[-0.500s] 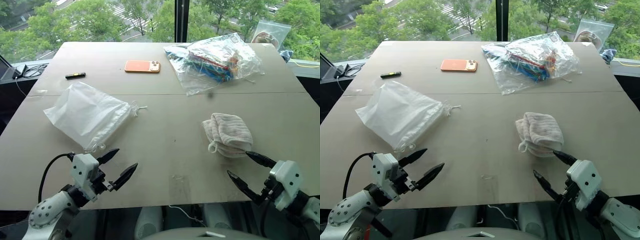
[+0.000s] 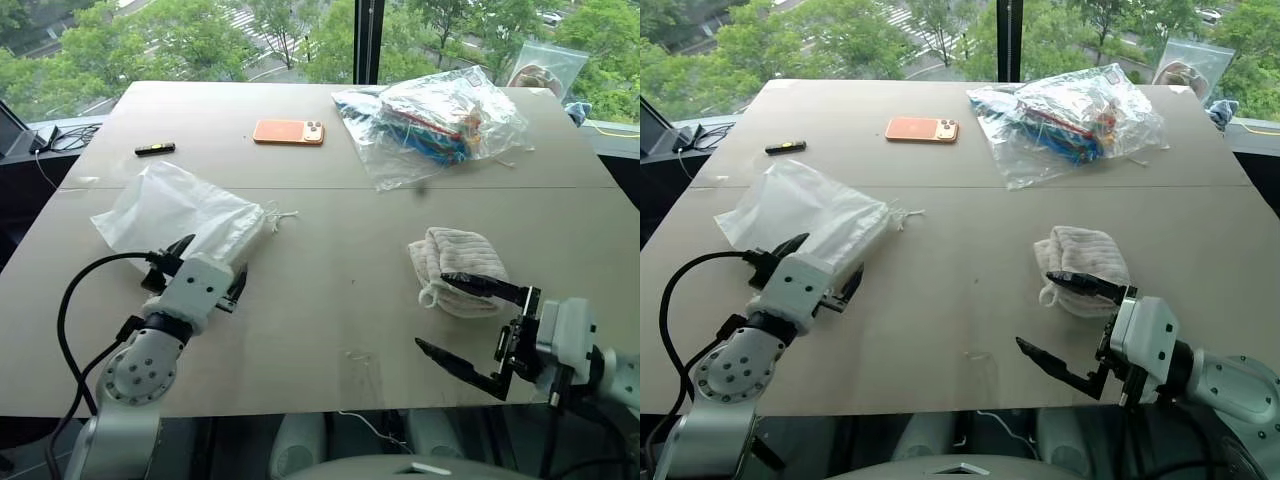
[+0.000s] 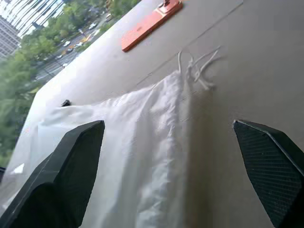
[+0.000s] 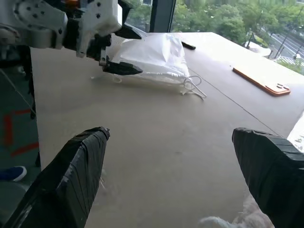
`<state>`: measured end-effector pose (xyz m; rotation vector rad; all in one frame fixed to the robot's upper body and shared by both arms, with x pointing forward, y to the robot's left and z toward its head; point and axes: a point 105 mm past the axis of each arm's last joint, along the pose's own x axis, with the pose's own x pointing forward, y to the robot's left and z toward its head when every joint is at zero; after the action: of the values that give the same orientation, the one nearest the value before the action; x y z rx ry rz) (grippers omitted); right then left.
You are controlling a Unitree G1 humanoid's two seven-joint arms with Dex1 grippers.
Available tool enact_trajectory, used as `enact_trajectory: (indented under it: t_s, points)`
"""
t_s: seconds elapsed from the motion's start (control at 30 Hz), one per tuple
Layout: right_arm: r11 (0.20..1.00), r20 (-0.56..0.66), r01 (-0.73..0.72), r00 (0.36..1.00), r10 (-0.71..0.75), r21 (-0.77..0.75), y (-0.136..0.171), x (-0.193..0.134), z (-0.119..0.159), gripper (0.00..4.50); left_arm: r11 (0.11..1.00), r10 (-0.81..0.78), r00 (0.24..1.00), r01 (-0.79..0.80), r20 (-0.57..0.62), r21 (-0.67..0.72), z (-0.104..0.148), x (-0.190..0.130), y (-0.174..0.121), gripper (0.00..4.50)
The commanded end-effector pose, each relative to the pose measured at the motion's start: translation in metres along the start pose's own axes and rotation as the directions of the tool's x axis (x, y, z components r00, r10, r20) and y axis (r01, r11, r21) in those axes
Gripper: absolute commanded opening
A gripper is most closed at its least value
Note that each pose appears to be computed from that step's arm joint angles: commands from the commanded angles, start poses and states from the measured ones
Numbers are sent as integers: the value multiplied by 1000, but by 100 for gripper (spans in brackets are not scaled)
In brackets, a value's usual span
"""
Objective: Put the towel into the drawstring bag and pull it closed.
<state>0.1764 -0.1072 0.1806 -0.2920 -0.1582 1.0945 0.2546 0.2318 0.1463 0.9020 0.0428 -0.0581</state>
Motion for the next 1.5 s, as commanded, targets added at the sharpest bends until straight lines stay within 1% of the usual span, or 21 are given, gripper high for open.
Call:
enact_trajectory:
  t_s: [0.03,0.2,0.4,0.5,0.6,0.7,0.93,0.97,1.0,1.03,1.1,1.13,1.17,1.2,1.23,1.3,1.37,1.4,1.43,1.47,1.5]
  points:
    - [1000,24,-25,999,25,-2,7,8,7,450,988,66,997,-59,-45,142,-3,4,2,447]
    - [1000,9,-20,1000,20,10,8,9,1,450,977,114,990,-95,-88,191,-12,15,3,447]
    - [1000,-1,-9,1000,9,12,2,6,-4,450,982,80,986,-53,-146,184,-29,21,-11,447]
    - [1000,-6,-9,1000,9,11,0,6,-7,450,979,83,983,-50,-162,197,-35,24,-15,447]
    - [1000,-10,-10,1000,10,6,1,7,-8,450,972,117,980,-81,-158,219,-36,28,-12,447]
    - [1000,-10,-6,1000,6,4,1,8,-8,450,965,148,981,-115,-128,237,-31,38,-8,447]
    - [999,-27,40,999,-40,2,-3,9,-12,450,946,187,969,-134,-159,295,-37,77,-1,447]
    - [999,-31,46,998,-46,2,-4,10,-12,450,945,188,968,-132,-167,299,-39,83,-1,395]
    - [998,-41,58,998,-57,10,-5,10,-14,450,947,181,969,-125,-170,296,-39,87,-2,375]
    - [997,-52,79,996,-79,8,-8,11,-16,450,953,158,972,-105,-172,284,-40,93,-4,324]
    - [990,-62,139,988,-140,-23,-15,11,-17,450,965,129,978,-86,-164,250,-36,99,-3,250]
    - [985,-91,167,981,-170,-33,-18,11,-20,450,974,110,980,-73,-169,213,-35,101,-2,204]
    - [979,-141,198,969,-203,-47,-22,10,-26,450,989,85,980,-61,-178,138,-34,102,1,164]
    - [973,-186,220,956,-229,-67,-26,10,-31,450,997,59,984,-50,-169,58,-31,103,4,135]
    - [969,-214,232,946,-244,-82,-29,9,-34,450,999,24,989,-29,-148,-31,-26,104,8,82]
    - [971,-256,214,938,-235,-110,-33,10,-35,450,960,-55,994,27,-91,-279,-10,106,21,3]
    - [976,-271,196,938,-214,-93,-34,10,-35,450,899,-125,991,97,-36,-428,2,106,29,3]
    - [978,-275,205,939,-205,-28,-35,7,-35,450,845,-192,981,164,-2,-509,9,104,33,3]
    - [975,-301,220,929,-215,-19,-39,2,-38,450,792,-265,963,244,44,-559,18,101,34,3]
    - [972,-343,234,910,-232,-34,-43,-3,-44,450,718,-351,932,332,93,-611,26,95,31,3]
    - [970,-395,231,886,-244,-80,-48,-10,-51,450,654,-427,892,418,148,-630,35,88,27,3]
